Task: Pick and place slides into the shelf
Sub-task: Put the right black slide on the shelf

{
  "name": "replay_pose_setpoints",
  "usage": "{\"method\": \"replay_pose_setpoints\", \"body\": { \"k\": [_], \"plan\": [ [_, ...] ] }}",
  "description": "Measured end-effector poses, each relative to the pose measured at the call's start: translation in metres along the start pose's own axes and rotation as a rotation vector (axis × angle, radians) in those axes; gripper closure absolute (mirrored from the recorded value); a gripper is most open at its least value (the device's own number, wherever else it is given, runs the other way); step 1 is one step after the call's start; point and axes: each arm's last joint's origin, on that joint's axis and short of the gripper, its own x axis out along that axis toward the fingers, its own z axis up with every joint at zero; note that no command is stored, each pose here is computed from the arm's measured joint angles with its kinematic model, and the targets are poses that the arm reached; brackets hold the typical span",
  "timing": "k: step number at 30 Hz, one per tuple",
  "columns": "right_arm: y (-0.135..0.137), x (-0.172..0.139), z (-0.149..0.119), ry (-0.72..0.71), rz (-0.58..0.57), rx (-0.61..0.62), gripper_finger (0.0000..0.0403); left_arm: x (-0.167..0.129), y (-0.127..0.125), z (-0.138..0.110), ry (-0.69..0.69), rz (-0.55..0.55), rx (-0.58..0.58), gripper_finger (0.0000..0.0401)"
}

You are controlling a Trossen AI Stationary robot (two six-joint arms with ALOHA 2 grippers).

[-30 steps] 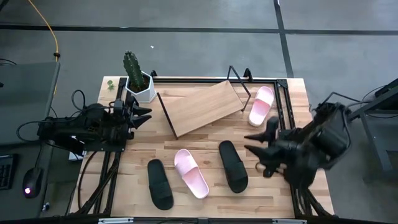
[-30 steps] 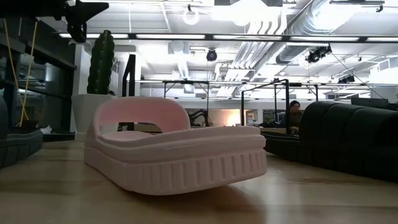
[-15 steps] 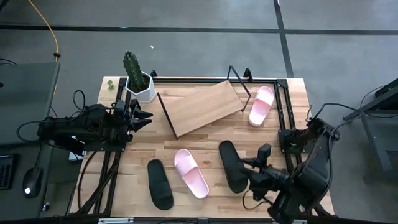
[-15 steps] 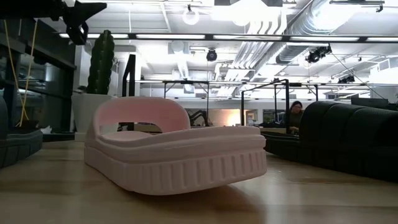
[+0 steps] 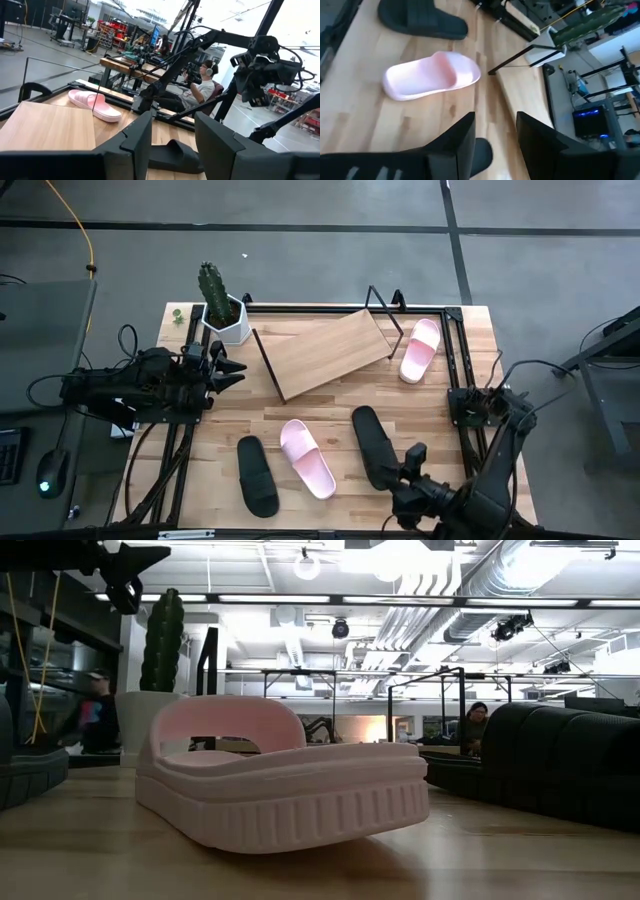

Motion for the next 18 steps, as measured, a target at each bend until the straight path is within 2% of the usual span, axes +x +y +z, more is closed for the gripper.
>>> {"method": "replay_pose_setpoints", "body": {
  "k": [10,18],
  "plan": [
    [0.049,0.021,-0.008,0.133,0.069,-0.006,0.0269,0.000,0.001,-0.002,0.023,0.008,0.000,0.0267],
    [0.078,0.035,-0.017,0.254,0.112,0.078,0.0269,0.000,0.001,-0.003,0.027,0.010,0.000,0.0267]
  ]
}}
